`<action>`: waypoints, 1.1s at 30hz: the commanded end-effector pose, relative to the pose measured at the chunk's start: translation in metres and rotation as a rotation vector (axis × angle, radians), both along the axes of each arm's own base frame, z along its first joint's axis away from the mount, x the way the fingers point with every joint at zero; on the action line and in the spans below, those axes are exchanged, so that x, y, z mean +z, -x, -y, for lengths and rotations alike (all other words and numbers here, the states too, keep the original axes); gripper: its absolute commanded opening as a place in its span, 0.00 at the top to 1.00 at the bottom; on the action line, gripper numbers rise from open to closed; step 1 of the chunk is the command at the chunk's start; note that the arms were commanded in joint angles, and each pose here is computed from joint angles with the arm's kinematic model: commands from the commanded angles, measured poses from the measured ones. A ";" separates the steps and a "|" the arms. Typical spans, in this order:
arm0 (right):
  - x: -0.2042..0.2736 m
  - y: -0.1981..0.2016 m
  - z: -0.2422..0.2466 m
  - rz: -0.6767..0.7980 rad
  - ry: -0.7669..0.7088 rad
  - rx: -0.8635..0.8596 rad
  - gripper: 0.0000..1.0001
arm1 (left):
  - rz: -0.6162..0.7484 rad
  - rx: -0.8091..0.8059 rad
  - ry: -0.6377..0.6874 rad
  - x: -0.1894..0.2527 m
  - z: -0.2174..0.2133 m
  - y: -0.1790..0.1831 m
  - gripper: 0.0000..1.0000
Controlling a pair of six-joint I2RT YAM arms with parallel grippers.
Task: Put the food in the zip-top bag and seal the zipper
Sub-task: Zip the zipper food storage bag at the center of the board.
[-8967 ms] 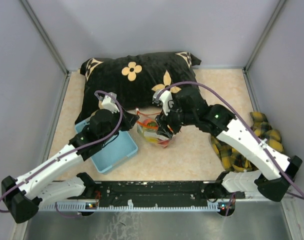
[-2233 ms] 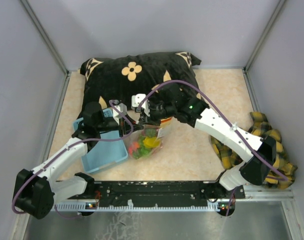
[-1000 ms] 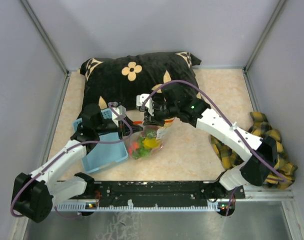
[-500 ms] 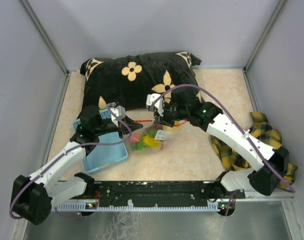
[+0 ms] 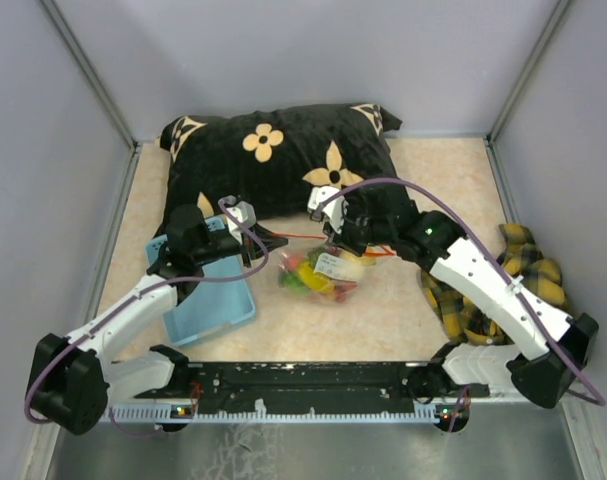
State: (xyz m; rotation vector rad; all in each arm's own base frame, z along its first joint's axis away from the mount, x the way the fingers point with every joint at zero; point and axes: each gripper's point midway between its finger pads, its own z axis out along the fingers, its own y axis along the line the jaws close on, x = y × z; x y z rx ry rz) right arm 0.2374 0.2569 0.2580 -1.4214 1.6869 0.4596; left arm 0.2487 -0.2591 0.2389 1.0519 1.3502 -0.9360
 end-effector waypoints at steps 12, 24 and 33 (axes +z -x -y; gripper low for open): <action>0.009 -0.002 0.038 -0.007 -0.045 -0.235 1.00 | -0.075 0.340 0.035 -0.015 -0.030 -0.056 0.99; 0.004 0.014 0.063 -0.041 -0.045 -0.332 1.00 | -0.132 0.452 0.063 -0.020 -0.043 -0.072 0.99; 0.001 0.024 0.080 -0.061 -0.029 -0.394 1.00 | -0.143 0.569 0.064 -0.018 -0.059 -0.085 0.99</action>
